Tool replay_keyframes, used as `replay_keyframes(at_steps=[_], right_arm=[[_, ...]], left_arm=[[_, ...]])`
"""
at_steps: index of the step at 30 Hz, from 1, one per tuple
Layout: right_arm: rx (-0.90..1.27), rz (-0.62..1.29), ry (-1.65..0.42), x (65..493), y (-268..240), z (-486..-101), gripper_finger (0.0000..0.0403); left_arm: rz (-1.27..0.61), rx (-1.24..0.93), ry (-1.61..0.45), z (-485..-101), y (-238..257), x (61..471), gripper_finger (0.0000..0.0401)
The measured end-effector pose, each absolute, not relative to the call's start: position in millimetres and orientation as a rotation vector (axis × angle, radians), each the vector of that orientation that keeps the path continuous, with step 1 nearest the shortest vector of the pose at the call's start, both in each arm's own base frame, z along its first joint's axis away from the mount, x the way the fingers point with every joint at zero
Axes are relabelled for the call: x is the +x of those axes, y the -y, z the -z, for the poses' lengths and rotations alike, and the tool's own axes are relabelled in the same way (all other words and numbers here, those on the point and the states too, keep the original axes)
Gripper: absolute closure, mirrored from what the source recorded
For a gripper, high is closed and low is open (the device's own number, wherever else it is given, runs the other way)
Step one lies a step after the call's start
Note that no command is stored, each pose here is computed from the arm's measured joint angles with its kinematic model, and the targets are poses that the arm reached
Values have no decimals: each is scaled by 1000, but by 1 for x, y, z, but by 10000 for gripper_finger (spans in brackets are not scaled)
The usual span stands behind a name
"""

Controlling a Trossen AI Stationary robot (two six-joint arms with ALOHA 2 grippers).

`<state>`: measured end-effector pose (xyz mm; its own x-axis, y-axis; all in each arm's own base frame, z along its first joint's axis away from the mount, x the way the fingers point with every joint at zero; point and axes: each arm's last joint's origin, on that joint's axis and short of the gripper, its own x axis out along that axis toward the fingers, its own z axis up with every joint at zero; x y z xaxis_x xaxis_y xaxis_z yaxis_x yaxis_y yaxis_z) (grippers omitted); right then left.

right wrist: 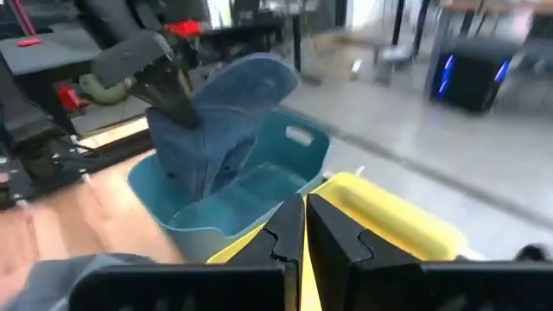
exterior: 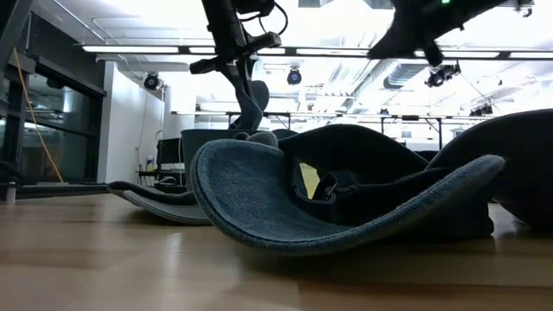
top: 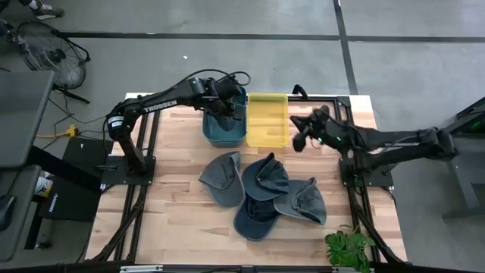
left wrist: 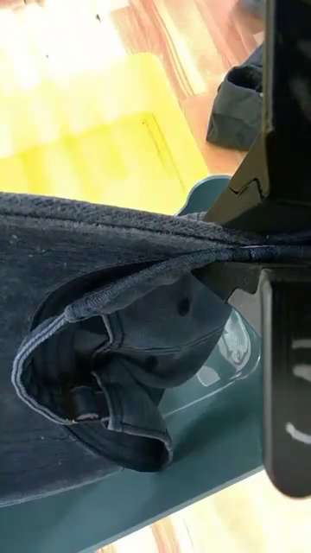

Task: Pick & Place hat
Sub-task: Put the top left blue cap into the blue bin

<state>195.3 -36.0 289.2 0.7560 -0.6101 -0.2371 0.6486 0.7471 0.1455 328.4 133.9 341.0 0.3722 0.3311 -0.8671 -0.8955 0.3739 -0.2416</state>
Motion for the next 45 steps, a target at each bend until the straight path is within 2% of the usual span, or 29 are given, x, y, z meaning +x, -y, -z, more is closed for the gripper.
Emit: replay_keyframes(at_steps=[5,9,16,28,31,40,45], right_arm=[[500,548,-242,210,74,-298,391],[584,484,-289,221,98,-296,391],[578,448,-373,235,105,-281,391],[560,482,-419,222,101,-284,391],[551,485,-440,217,99,-285,391],[499,541,-495,204,95,-287,391],[491,553,-529,202,94,-285,391]], left_arm=[[-943,-803,-841,-340,-134,326,382],[-962,-788,-828,-340,-135,326,382],[-1005,-755,-816,-339,-137,327,382],[-1078,-758,-990,-288,-150,349,382],[-1066,-743,-1008,-286,-150,350,379],[-1041,-730,-965,-284,-153,357,279],[-1038,-729,-963,-284,-154,357,237]])
